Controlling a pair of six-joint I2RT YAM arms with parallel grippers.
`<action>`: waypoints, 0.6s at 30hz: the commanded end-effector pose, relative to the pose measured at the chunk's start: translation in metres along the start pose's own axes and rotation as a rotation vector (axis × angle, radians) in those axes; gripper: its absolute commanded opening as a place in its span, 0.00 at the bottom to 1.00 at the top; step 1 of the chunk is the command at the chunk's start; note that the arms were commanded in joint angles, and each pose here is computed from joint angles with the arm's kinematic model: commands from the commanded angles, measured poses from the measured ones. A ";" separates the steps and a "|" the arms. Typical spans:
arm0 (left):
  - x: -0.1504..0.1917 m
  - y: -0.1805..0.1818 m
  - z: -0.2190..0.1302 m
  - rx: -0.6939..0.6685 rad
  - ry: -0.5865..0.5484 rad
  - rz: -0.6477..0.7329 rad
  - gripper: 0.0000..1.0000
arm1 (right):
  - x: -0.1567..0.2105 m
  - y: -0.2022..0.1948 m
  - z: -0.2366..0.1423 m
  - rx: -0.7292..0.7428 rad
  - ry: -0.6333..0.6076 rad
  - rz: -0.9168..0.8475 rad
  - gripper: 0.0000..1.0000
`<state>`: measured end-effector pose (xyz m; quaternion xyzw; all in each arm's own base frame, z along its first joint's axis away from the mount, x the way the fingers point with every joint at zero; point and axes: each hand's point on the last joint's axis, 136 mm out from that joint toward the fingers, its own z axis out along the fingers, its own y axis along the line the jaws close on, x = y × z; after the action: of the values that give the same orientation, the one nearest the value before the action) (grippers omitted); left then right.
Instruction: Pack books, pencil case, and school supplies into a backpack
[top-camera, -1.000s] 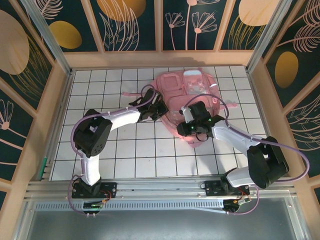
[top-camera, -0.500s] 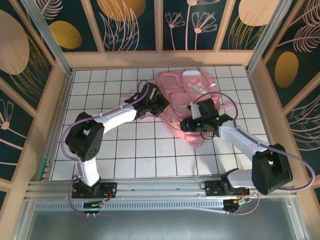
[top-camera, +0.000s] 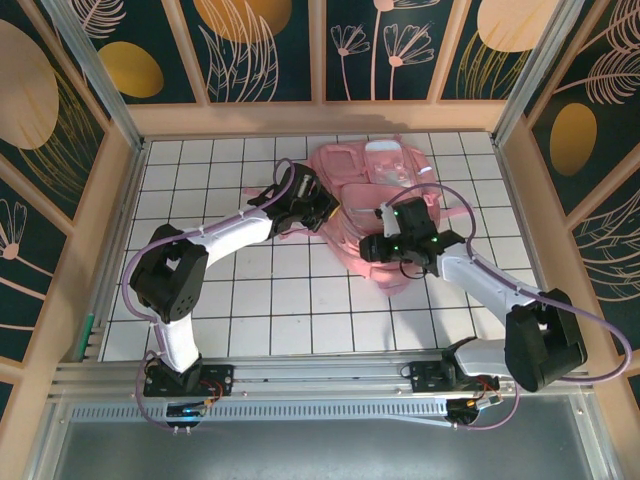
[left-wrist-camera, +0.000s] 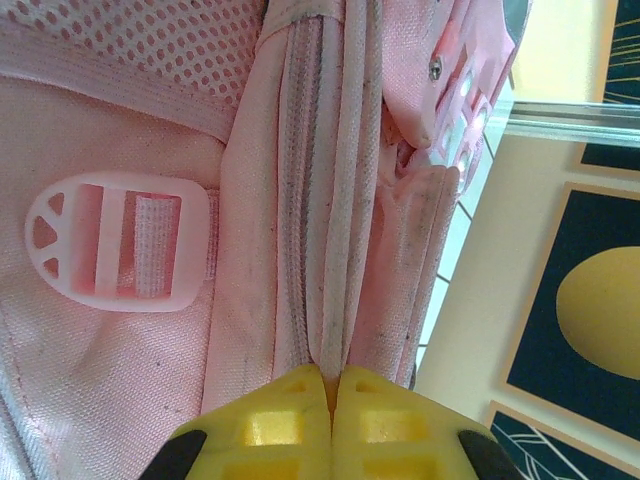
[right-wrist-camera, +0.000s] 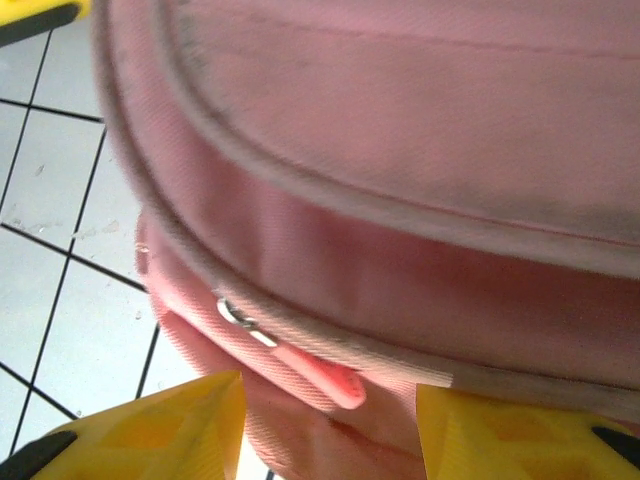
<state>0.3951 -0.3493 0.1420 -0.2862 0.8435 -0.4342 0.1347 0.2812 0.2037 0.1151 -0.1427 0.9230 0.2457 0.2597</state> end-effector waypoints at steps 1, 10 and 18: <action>0.001 -0.041 -0.017 0.136 0.006 -0.008 0.00 | -0.011 0.008 0.006 0.021 -0.052 -0.063 0.48; 0.000 -0.036 -0.019 0.119 -0.007 0.004 0.00 | -0.018 -0.013 0.019 0.194 -0.100 -0.004 0.18; -0.009 -0.017 -0.025 0.075 -0.035 0.015 0.00 | -0.021 -0.037 0.003 0.325 -0.147 0.051 0.00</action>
<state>0.3935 -0.3448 0.1375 -0.2888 0.8439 -0.4303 0.1387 0.2993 0.2005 0.0980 -0.1032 0.9361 0.1535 0.2993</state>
